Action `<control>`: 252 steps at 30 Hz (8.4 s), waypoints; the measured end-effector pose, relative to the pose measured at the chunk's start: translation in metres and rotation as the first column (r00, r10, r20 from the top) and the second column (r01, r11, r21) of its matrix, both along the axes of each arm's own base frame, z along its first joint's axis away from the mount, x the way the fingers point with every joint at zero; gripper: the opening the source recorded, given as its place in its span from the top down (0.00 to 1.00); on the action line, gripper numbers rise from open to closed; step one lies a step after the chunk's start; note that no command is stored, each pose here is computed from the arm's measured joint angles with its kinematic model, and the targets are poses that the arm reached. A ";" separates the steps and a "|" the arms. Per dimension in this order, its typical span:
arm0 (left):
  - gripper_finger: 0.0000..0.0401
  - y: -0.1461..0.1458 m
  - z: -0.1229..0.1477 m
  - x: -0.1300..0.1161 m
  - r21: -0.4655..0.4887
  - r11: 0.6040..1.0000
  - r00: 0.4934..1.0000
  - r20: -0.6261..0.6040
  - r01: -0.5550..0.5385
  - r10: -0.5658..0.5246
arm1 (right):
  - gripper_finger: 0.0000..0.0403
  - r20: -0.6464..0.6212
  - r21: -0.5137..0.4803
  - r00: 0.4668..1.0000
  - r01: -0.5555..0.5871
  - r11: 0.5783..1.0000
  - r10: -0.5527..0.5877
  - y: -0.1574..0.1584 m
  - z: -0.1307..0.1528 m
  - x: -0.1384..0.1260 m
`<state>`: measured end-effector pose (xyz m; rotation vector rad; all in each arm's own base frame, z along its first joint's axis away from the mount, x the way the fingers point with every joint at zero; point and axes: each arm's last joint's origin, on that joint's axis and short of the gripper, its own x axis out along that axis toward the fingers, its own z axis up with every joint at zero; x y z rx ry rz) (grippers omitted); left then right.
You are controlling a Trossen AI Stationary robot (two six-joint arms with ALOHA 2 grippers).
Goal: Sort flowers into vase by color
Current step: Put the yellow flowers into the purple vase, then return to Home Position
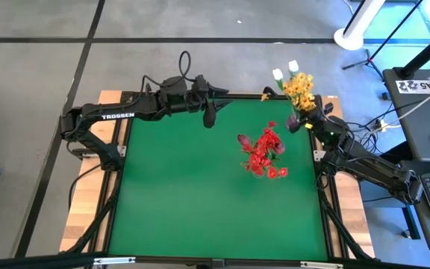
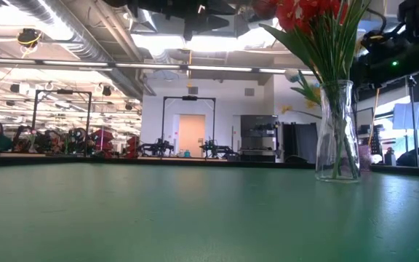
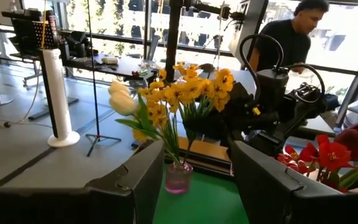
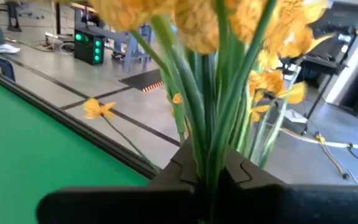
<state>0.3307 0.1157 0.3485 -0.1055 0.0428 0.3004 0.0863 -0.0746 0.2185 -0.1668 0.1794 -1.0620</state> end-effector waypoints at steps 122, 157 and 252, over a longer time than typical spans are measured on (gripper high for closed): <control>0.99 -0.106 -0.049 -0.163 -0.020 0.998 0.982 0.181 -0.055 0.058 | 0.98 0.445 -0.026 0.707 -0.603 0.797 0.550 0.040 0.031 -0.028; 1.00 -0.117 -0.106 -0.189 -0.016 1.000 0.988 0.152 -0.002 0.005 | 0.98 0.326 0.001 0.737 -0.627 0.779 0.593 0.025 -0.043 -0.004; 1.00 -0.110 -0.175 -0.238 -0.117 0.976 0.972 0.127 -0.185 0.199 | 0.98 0.396 0.094 0.769 -0.577 0.812 0.501 0.023 -0.049 -0.004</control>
